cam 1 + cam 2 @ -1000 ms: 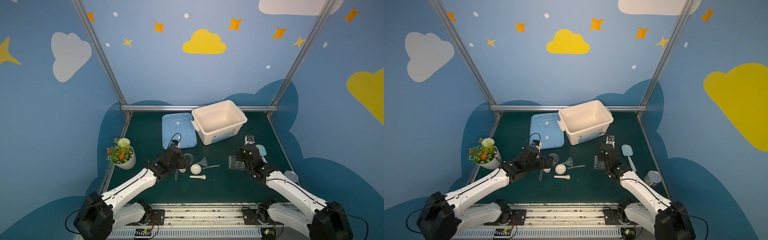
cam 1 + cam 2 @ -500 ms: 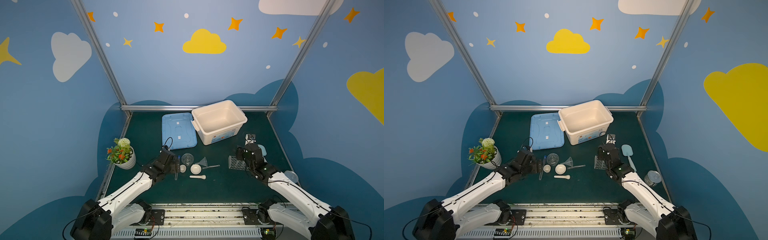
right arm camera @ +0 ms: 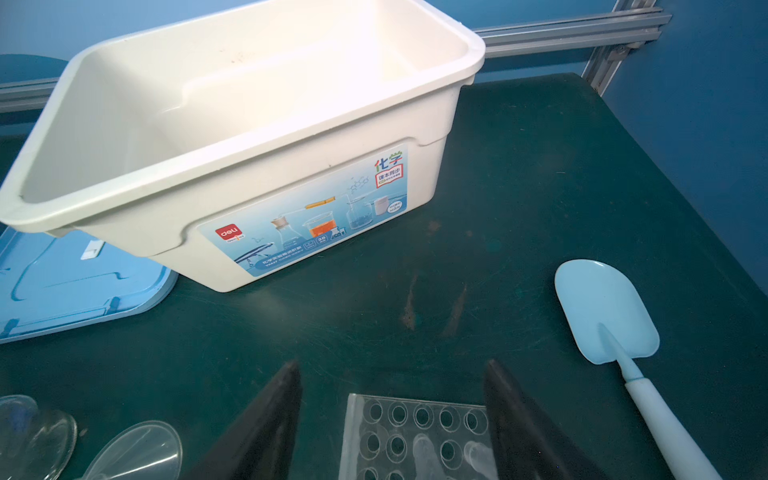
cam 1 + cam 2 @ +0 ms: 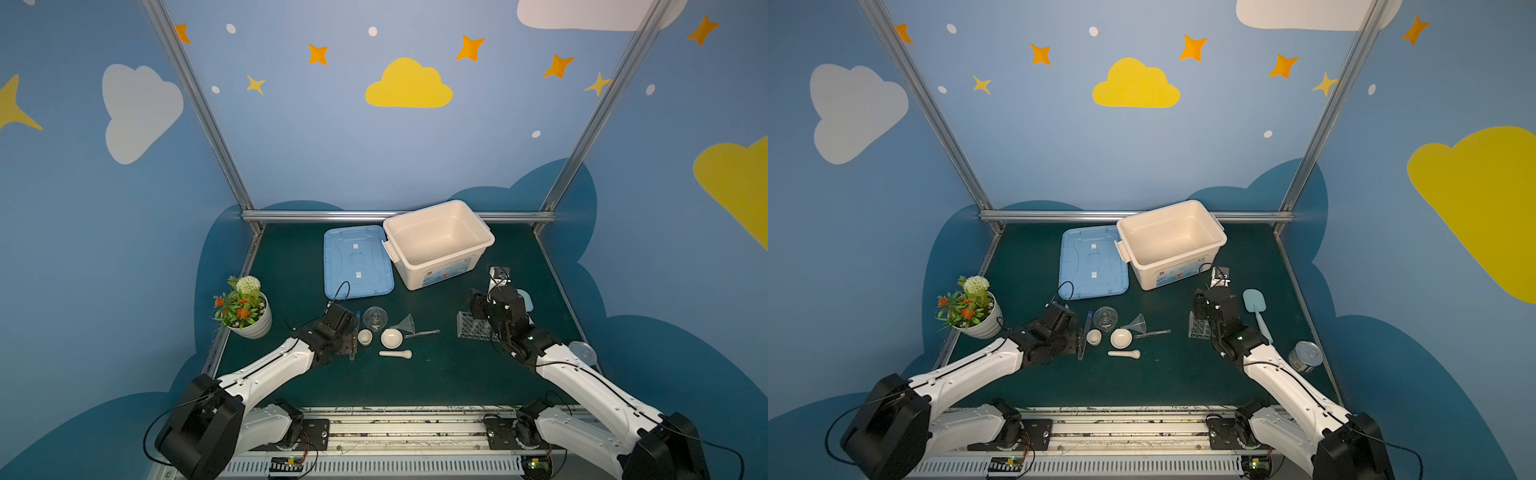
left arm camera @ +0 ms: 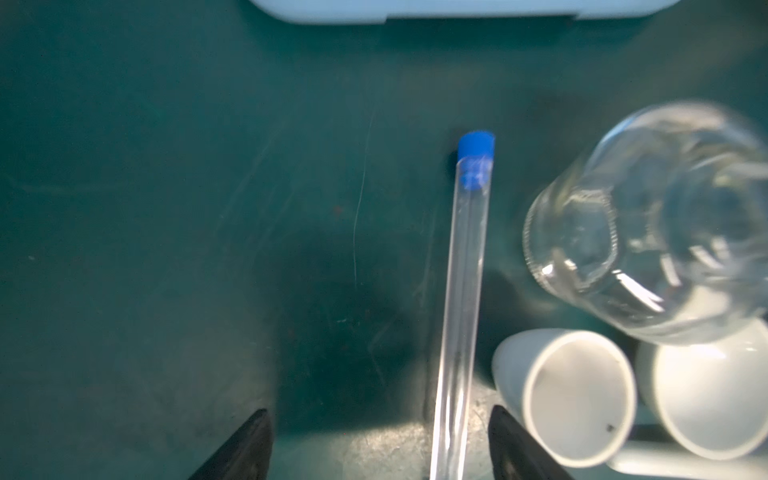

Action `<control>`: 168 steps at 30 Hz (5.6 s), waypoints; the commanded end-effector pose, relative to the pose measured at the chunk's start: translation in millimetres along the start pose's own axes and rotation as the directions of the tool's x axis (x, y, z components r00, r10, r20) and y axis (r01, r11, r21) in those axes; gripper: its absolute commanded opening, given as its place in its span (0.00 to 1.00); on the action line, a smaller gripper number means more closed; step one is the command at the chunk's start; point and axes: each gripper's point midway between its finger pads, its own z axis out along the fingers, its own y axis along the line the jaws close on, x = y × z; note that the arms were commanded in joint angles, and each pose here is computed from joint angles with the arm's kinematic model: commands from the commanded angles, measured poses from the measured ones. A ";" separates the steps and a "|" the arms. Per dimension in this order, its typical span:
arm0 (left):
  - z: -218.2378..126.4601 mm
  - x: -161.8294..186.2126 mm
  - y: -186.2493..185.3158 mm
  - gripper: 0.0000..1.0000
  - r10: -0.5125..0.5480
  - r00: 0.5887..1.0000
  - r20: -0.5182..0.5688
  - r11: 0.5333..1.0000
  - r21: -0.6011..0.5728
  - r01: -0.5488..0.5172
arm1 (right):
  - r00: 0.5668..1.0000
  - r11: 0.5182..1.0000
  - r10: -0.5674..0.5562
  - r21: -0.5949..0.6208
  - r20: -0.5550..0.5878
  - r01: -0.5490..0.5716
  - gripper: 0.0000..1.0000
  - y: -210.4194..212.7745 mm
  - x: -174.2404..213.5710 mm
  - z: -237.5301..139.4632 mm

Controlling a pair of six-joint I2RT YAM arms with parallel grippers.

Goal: Organize the chemistry lab equipment
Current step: 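Reach the left gripper down over the long blue-capped tube beside the flask, then grasp the tube with the left gripper and lift it upright, then move the right gripper to the tube's blue cap while the left gripper holds it up, then grasp the tube's blue cap with the right gripper above the left gripper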

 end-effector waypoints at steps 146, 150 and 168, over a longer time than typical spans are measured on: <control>-87.2 -81.6 -212.0 0.10 0.316 0.893 0.321 0.782 0.445 -0.437 | 0.773 0.525 0.049 -0.642 -0.632 -0.558 0.34 190.7 2.0 -2.3; -88.0 -82.2 -213.4 0.10 0.314 0.893 0.324 0.780 0.448 -0.437 | 0.773 0.533 0.046 -0.639 -0.633 -0.555 0.33 189.4 3.9 -2.6; -84.7 -80.6 -215.2 0.10 0.324 0.892 0.317 0.776 0.450 -0.442 | 0.781 0.527 0.042 -0.650 -0.623 -0.547 0.21 188.7 2.7 -5.6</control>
